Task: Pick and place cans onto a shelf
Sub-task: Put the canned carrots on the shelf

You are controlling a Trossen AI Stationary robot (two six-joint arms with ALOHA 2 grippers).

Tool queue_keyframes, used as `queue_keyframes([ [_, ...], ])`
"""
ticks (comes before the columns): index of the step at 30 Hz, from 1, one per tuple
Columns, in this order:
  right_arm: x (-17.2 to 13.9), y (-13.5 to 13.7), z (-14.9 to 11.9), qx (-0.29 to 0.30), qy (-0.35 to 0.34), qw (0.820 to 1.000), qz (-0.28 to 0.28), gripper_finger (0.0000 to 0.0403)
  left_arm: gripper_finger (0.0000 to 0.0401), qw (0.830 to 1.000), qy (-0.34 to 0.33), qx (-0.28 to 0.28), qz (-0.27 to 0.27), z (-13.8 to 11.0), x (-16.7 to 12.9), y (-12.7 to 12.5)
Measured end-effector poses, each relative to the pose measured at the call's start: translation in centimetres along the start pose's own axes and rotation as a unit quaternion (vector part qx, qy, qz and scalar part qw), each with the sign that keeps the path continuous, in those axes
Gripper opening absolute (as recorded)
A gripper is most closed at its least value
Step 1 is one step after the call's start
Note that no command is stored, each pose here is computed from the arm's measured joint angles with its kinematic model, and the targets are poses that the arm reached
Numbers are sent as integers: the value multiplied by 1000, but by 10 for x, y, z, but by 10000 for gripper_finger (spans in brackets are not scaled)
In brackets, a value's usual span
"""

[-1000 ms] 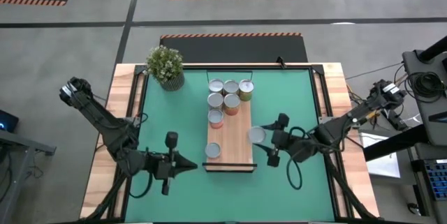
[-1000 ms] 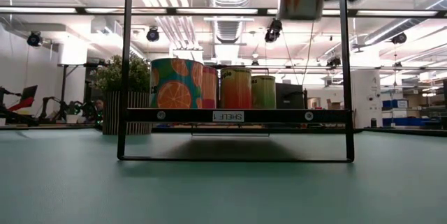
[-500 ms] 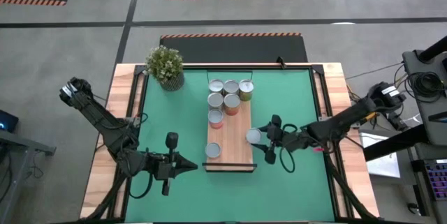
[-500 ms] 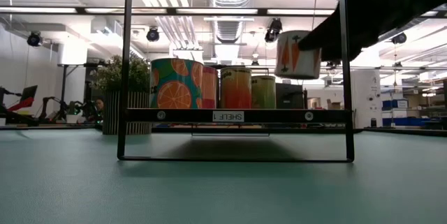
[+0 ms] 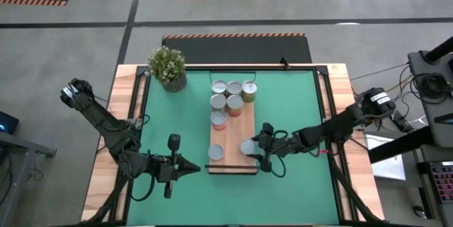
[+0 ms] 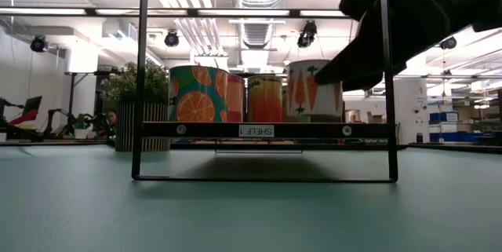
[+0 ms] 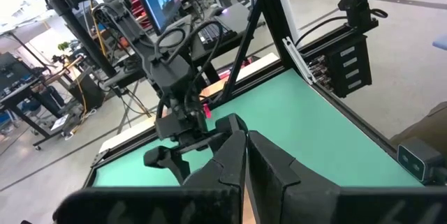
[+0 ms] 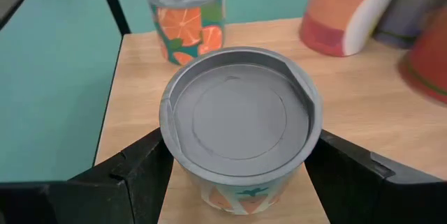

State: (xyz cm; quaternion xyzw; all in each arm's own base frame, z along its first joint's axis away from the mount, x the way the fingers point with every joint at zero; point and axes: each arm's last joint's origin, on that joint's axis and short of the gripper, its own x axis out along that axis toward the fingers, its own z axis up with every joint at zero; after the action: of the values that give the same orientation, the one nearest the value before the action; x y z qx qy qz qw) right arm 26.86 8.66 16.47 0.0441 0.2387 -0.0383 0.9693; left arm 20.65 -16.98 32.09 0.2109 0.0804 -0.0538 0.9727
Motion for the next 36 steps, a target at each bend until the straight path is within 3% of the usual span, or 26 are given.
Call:
queue_keyframes([
  [15,3,2,0,-2,10,1000,13,280,0,1000,0,0,0,0,0,0],
  [28,4,3,0,-11,16,1000,11,337,0,1000,0,0,0,0,0,0],
  [36,-7,2,12,-3,0,1000,28,347,0,1000,0,0,0,0,0,0],
])
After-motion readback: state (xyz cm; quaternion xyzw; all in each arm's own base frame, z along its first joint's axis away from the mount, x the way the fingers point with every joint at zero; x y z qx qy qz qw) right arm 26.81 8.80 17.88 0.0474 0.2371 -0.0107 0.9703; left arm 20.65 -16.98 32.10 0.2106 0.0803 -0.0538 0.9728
